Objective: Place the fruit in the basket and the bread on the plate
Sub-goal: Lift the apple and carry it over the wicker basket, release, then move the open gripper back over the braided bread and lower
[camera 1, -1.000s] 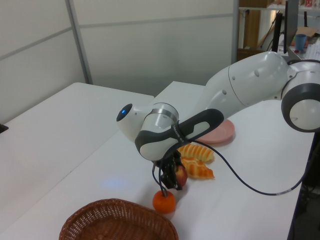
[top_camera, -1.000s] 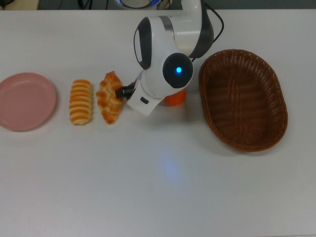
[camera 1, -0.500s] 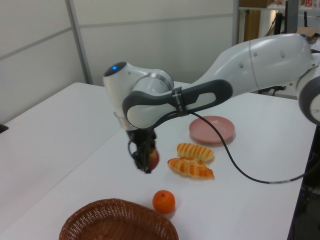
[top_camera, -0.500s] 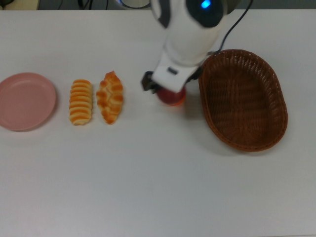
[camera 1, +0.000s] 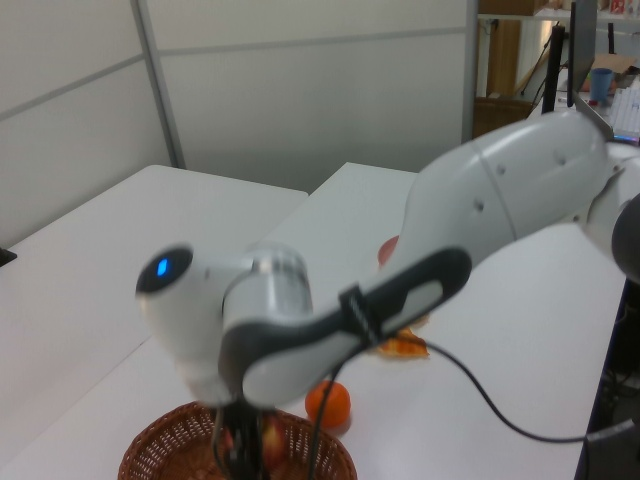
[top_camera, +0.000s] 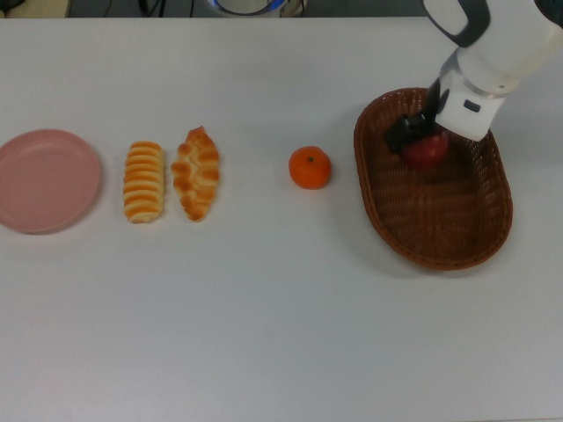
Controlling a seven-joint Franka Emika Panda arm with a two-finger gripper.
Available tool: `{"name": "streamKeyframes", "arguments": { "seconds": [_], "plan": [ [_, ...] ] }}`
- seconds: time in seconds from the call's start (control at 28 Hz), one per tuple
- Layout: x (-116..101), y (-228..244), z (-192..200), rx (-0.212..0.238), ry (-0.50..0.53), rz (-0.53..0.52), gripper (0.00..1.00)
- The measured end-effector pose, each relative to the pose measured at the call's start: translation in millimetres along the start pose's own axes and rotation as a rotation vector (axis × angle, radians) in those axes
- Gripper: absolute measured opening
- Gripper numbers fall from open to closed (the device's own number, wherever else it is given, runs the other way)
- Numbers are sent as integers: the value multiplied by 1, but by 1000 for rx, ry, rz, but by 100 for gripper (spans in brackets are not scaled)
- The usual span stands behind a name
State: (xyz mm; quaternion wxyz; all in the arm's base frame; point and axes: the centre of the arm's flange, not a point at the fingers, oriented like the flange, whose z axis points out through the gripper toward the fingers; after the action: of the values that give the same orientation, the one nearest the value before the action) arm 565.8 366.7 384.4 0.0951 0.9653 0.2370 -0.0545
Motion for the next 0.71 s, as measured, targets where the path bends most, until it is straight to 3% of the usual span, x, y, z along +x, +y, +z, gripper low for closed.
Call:
{"name": "streamKeyframes", "arguments": {
  "seconds": [0.36,0.46,0.57,0.71],
  "plan": [
    [-1,-22,33,-33,-43,-34,90],
    [-2,-20,38,-70,-47,-46,90],
    [-3,-18,44,-98,-51,-54,99],
    [-2,-6,41,-98,-47,-33,100]
  ]
}}
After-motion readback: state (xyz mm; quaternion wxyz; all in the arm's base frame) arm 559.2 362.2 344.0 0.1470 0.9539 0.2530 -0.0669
